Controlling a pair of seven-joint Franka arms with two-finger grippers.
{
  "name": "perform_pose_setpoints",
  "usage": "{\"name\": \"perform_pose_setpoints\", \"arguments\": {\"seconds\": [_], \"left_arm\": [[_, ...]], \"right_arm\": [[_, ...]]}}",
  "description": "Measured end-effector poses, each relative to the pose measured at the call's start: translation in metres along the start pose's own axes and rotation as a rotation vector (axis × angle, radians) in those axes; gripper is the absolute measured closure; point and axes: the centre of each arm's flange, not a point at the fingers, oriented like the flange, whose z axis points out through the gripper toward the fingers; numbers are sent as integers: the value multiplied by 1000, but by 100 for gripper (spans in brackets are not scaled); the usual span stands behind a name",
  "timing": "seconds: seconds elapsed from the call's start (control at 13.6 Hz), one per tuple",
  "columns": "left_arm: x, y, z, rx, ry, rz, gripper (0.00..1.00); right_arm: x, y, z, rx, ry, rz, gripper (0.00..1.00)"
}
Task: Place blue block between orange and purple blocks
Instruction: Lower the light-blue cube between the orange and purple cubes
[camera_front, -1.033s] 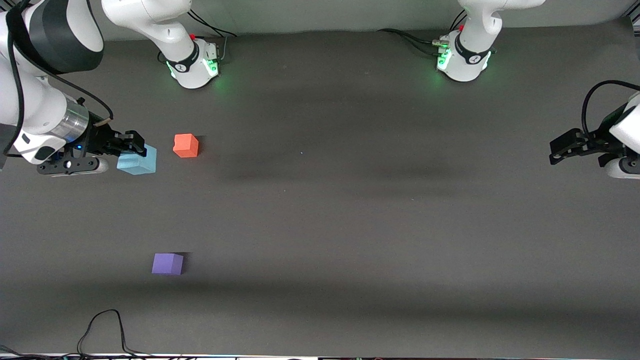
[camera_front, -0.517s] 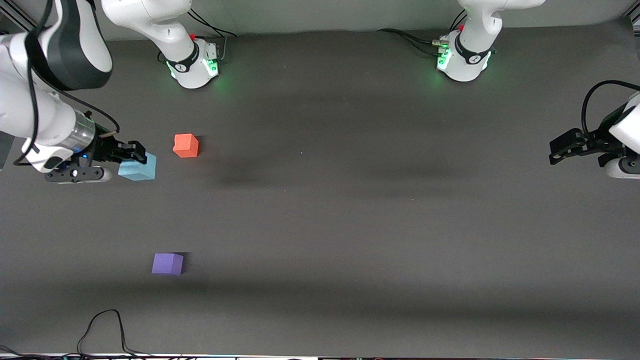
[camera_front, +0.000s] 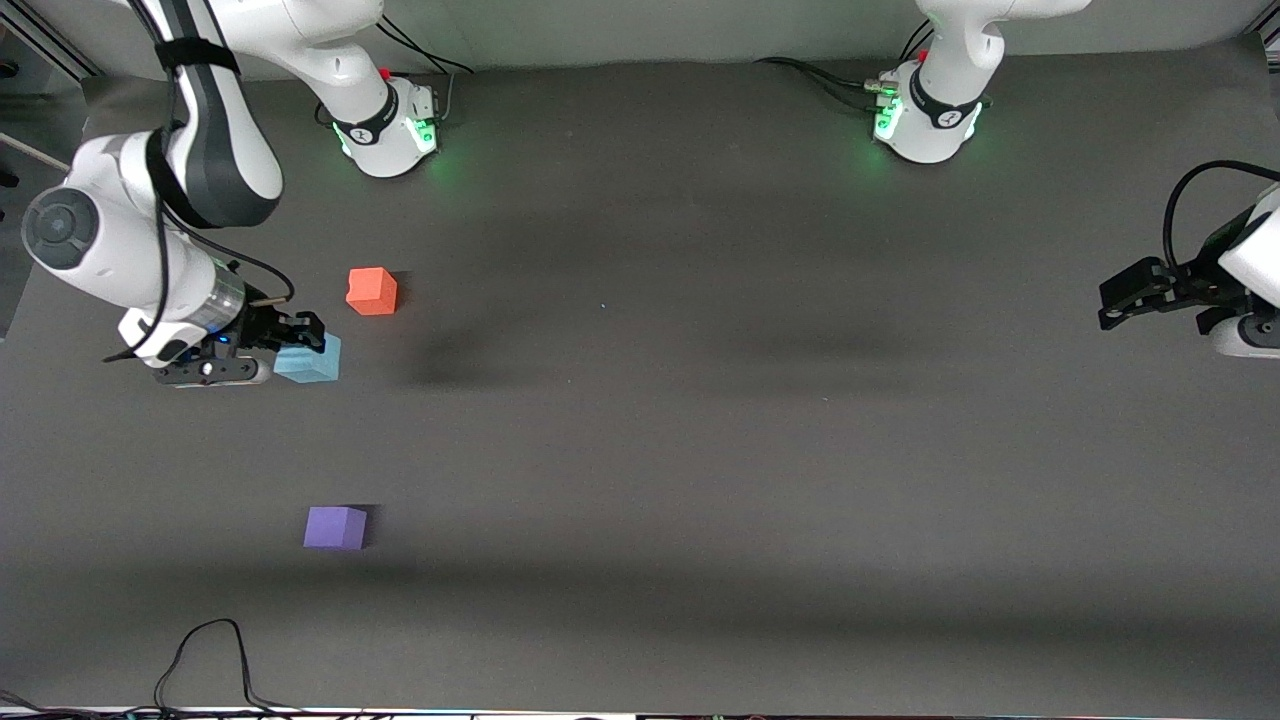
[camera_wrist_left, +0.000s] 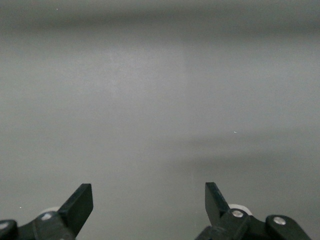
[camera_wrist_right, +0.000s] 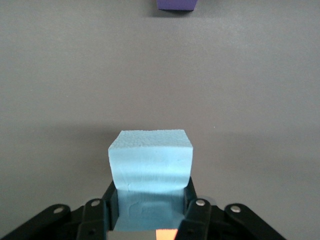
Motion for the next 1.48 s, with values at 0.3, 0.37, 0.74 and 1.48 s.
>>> {"name": "perform_pose_setpoints", "arguments": {"seconds": [0.3, 0.37, 0.74, 1.48], "left_arm": [[0, 0, 0, 0, -1, 0, 0], [0, 0, 0, 0, -1, 0, 0], [0, 0, 1, 0, -2, 1, 0], [1, 0, 2, 0, -3, 1, 0]], "right_arm": [[12, 1, 49, -18, 30, -12, 48], [15, 1, 64, -24, 37, -20, 48], [24, 4, 128, -51, 53, -35, 48], [24, 5, 170, -68, 23, -39, 43]]}}
